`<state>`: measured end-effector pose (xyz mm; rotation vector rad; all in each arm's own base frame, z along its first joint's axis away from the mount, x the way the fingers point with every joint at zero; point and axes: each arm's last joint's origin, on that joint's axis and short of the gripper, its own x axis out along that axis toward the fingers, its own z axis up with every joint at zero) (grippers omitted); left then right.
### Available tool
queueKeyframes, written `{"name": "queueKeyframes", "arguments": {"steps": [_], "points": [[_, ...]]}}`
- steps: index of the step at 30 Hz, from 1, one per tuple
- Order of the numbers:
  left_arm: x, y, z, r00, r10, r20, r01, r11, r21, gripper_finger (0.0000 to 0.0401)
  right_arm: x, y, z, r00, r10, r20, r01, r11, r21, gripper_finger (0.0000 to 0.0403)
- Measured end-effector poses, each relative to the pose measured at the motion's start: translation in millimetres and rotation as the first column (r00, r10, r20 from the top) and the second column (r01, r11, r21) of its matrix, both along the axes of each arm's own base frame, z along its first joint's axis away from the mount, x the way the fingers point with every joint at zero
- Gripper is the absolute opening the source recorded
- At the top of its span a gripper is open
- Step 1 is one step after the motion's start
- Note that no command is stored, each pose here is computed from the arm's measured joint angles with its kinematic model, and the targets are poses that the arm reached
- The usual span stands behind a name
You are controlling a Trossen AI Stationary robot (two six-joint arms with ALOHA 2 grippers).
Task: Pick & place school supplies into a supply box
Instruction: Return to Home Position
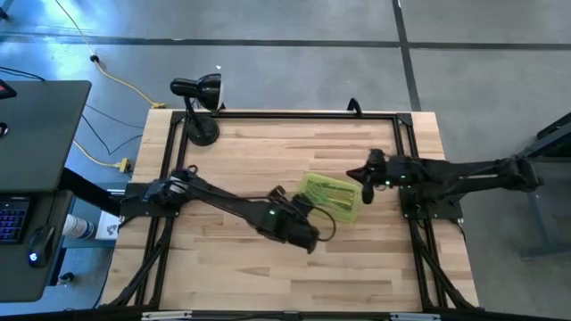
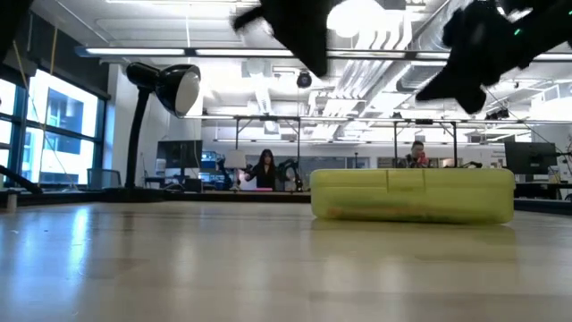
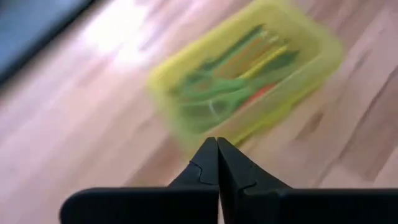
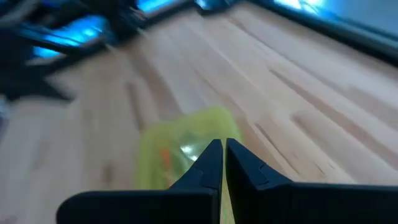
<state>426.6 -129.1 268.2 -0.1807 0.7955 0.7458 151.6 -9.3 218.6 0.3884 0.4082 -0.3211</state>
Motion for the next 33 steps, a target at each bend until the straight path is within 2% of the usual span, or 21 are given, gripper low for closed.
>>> {"name": "queueKeyframes", "arguments": {"steps": [5,10,14,16,21,25,28,30,33], "points": [[-45,7,55,0.998,-0.035,-0.054,0.038,0.997,0.069,0.0041,-20,8,22,0.982,0.104,0.156,-0.09,0.992,-0.094,0.0],[-101,13,106,0.999,-0.027,-0.044,0.032,0.994,0.108,0.0044,-43,14,39,0.934,0.207,0.29,-0.148,0.965,-0.215,0.0],[-139,5,129,0.998,-0.059,-0.012,0.06,0.987,0.151,0.0045,-56,17,45,0.9,0.287,0.328,-0.191,0.936,-0.297,0.0],[-156,-2,136,0.993,-0.119,-0.01,0.119,0.979,0.165,0.0045,-59,19,45,0.886,0.331,0.324,-0.223,0.918,-0.329,0.0],[-196,-8,138,0.981,-0.192,0.02,0.183,0.957,0.223,0.0046,-66,21,47,0.856,0.42,0.302,-0.257,0.851,-0.457,0.0],[-230,11,135,0.983,-0.167,0.071,0.15,0.969,0.196,0.0046,-69,22,48,0.836,0.454,0.307,-0.276,0.832,-0.481,0.0],[-255,32,122,0.984,-0.092,0.156,0.067,0.985,0.156,0.0046,-70,22,49,0.823,0.467,0.324,-0.298,0.839,-0.455,0.0],[-265,43,104,0.971,-0.054,0.234,0.022,0.99,0.137,0.0046,-70,22,47,0.829,0.453,0.328,-0.303,0.856,-0.418,0.0001],[-271,48,65,0.94,-0.075,0.333,0.052,0.996,0.076,0.0046,-70,22,41,0.858,0.414,0.305,-0.316,0.892,-0.323,0.0001]]}}
